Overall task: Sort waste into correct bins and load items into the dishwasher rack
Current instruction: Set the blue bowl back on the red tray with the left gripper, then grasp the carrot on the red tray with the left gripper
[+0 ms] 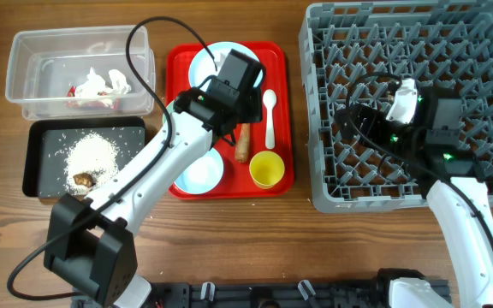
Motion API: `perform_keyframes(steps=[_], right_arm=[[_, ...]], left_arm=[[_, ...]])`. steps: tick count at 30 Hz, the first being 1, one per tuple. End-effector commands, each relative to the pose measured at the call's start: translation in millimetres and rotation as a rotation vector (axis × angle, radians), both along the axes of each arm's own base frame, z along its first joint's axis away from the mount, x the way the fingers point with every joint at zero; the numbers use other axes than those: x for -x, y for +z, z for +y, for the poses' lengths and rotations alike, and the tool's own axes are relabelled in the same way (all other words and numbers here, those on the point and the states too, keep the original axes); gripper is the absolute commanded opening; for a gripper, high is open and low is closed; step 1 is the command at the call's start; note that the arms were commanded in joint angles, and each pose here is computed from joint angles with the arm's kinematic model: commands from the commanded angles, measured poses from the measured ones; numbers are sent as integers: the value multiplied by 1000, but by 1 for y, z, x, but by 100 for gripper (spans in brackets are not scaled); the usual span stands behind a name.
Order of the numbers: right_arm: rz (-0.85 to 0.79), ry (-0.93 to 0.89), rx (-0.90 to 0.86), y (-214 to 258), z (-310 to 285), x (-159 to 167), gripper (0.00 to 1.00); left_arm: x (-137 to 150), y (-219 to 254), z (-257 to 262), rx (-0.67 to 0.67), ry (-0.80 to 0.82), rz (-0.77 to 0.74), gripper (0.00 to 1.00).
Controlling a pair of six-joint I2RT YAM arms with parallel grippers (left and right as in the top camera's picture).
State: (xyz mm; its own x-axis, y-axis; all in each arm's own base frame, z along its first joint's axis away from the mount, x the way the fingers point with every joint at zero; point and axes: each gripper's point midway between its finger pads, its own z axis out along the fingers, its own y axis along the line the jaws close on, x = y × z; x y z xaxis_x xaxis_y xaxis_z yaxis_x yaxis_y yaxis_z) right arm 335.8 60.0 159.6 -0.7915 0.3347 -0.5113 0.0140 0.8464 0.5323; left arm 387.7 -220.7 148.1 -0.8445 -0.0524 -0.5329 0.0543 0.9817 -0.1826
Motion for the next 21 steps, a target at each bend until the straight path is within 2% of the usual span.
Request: perform_keyframes(steps=[1,5,9,13,16,21], right_arm=[[-3,-8,7,3,-1,-4,100],[9,-8,6,1,0,-2,100],[18,-8,6,-1,0,0,100],[18,-8,6,-1,0,0,100],[18,-9,6,-1,-1,0,100],[18,-10,8,-1,-1,0,100]], left_arm=[[-8,-26,-17,-40,-171,11,66],[1,-82,-17,-86,-190,154,67],[21,-114,-14,-105,-206,284,61],[32,-124,-6,-135,-204,345,55],[38,-134,-7,-136,-212,381,46],[40,-143,-7,-139,-211,402,41]])
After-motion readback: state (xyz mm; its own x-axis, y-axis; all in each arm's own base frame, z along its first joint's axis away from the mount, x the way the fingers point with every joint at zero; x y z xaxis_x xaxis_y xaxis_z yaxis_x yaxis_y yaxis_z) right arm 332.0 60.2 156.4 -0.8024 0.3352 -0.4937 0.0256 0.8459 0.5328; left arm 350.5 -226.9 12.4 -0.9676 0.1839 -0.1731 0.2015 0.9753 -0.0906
